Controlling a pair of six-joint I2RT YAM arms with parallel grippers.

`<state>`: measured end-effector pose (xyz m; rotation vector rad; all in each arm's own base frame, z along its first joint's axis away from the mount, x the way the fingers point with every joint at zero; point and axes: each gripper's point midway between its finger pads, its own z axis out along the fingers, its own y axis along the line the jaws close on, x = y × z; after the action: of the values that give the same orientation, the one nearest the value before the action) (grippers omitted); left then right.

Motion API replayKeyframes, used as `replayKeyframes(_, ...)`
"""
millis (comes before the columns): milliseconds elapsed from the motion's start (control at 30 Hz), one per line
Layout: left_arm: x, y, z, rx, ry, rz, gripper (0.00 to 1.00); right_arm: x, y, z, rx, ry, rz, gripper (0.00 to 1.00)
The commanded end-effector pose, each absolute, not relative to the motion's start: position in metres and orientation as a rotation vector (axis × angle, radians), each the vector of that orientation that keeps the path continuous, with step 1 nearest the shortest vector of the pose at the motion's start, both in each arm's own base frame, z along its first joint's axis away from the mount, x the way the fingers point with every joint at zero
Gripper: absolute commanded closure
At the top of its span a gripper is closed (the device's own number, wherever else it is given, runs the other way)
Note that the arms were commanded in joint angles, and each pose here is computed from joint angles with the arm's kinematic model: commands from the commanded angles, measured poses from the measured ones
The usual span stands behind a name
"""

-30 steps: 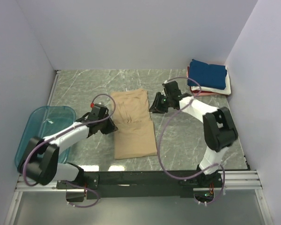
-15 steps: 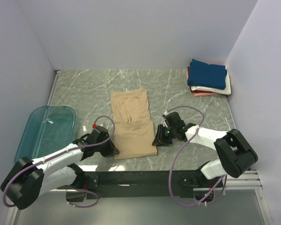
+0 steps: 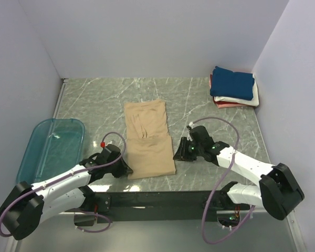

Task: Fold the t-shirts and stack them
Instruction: Fold the tshirt

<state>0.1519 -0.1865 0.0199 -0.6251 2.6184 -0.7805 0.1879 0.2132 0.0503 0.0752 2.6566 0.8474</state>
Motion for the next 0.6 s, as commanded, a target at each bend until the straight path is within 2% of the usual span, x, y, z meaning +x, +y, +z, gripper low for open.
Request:
replayKeyframes(0,0.152,-0.181,0.024,-0.632,2.615,-0.735,0.99,0.193,0.237,0.088,-0.001,2.562,0.923,0.66)
replayKeyframes(200,0.150,-0.179,0.024,-0.636,2.614,-0.736,0.99,0.179,0.270,0.081,-0.065,2.603,1.017,0.67)
replayKeyframes(567,0.145,-0.177,0.019,-0.642,2.633,-0.728,0.99,0.147,0.240,0.022,0.016,2.731,0.900,0.69)
